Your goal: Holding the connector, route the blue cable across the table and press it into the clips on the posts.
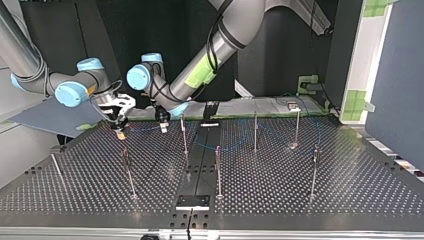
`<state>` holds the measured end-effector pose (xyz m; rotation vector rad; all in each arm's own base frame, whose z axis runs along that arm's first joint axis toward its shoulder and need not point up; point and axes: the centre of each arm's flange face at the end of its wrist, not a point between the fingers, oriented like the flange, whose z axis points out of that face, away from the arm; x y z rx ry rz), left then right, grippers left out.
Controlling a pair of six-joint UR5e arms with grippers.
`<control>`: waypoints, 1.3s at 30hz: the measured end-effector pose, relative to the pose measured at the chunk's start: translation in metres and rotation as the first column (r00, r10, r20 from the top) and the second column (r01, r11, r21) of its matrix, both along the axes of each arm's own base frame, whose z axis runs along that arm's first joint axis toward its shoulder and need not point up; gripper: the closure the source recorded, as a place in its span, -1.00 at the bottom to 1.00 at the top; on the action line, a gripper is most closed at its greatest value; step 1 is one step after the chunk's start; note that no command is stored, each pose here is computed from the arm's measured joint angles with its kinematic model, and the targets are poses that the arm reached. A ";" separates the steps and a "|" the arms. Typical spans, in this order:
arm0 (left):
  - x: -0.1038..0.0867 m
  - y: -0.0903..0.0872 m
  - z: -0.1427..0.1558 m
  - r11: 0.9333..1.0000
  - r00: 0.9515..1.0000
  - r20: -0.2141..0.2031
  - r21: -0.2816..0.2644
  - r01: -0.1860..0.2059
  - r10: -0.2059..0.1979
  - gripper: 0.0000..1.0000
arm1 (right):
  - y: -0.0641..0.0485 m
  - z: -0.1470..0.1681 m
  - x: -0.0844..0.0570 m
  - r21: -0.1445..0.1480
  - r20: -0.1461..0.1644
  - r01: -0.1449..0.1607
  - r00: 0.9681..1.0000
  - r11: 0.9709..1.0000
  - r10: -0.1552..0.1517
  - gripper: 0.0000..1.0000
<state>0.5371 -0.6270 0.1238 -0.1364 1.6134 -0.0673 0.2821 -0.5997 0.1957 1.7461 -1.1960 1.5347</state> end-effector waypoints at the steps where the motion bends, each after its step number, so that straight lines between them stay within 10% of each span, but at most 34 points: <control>1: 0.000 0.000 0.000 1.000 1.000 -0.001 0.000 0.000 0.000 -1.00 | 0.000 0.000 0.000 0.000 0.000 0.000 1.000 1.000 0.000 1.00; 3: 0.000 0.000 0.000 1.000 1.000 -0.002 0.001 -0.001 0.001 -1.00 | 0.000 0.000 0.000 0.000 0.000 0.000 1.000 1.000 0.000 1.00; 4: 0.000 0.000 0.000 1.000 1.000 -0.002 0.001 -0.001 0.001 0.38 | 0.000 0.000 0.000 0.000 0.000 0.000 1.000 1.000 0.000 1.00; 8: -0.003 0.000 0.000 1.000 1.000 -0.003 0.002 -0.009 0.009 1.00 | 0.000 0.000 0.000 0.000 0.000 0.000 1.000 1.000 0.000 1.00; 25: -0.018 -0.007 0.016 1.000 1.000 -0.009 -0.021 -0.021 0.021 1.00 | 0.000 0.004 0.005 -0.004 0.011 -0.025 1.000 1.000 0.025 1.00; 39: -0.030 -0.015 0.113 0.996 0.998 0.062 -0.091 -0.002 0.007 1.00 | -0.001 0.073 0.013 -0.052 0.048 -0.079 0.996 0.996 0.081 1.00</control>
